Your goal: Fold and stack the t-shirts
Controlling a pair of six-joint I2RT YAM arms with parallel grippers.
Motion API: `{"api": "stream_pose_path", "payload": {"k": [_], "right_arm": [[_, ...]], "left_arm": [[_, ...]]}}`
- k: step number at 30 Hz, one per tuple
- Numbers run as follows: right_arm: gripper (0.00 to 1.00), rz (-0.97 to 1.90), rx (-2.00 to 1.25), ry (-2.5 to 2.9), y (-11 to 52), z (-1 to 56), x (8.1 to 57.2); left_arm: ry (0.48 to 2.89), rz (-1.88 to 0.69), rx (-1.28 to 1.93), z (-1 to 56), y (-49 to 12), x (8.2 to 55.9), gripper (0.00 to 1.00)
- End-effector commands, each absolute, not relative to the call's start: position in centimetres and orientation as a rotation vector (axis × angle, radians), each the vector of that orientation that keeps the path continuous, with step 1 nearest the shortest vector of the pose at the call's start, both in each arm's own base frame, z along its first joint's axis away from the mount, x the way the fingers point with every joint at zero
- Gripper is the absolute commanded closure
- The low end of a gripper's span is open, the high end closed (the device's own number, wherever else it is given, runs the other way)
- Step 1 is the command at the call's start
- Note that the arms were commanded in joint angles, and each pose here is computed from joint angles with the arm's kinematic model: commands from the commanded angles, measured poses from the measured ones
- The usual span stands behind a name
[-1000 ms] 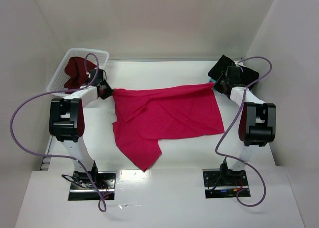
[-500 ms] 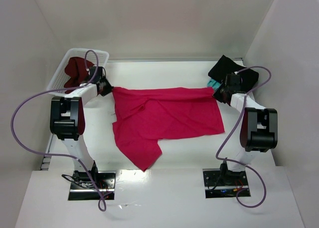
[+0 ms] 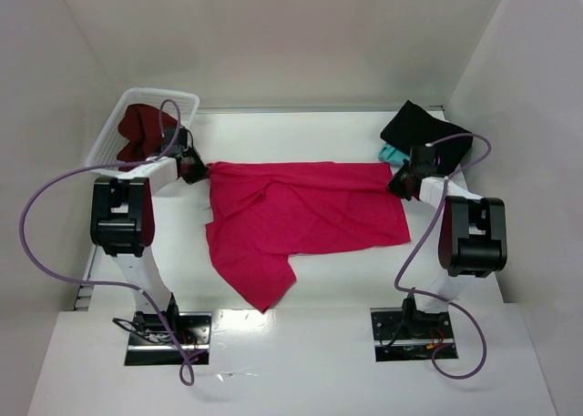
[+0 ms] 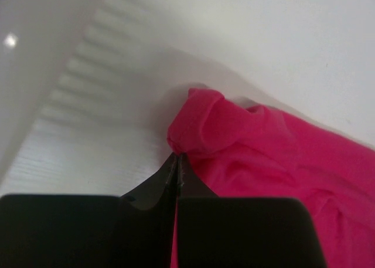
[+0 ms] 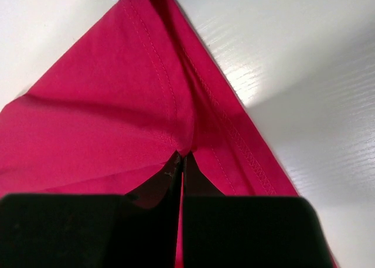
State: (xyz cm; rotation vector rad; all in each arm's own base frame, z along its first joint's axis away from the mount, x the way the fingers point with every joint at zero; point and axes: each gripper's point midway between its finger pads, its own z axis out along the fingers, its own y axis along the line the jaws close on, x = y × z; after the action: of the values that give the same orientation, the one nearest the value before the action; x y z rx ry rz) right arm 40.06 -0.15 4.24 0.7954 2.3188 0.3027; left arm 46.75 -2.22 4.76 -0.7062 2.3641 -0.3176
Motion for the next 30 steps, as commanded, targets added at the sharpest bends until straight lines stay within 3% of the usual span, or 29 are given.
{"api": "stream_pose_path", "payload": {"k": [1,19,26,30], "right_arm": [[1.00,0.276,0.808,2.286,-0.9,4.8,40.3],[1.00,0.222,0.751,2.189,-2.2,9.2,43.7],[1.00,0.222,0.751,2.189,-2.3,9.1,43.9],[1.00,0.228,0.754,2.212,-2.1,8.0,43.8]], "left_arm": [[2.351,-0.407,-0.588,7.7,-3.3,46.1,1.00],[2.378,-0.553,-0.369,14.8,-5.7,42.0,1.00],[2.436,-0.614,-0.325,14.3,-6.7,39.7,1.00],[2.521,-0.646,-0.351,11.2,-7.1,37.9,1.00]]}}
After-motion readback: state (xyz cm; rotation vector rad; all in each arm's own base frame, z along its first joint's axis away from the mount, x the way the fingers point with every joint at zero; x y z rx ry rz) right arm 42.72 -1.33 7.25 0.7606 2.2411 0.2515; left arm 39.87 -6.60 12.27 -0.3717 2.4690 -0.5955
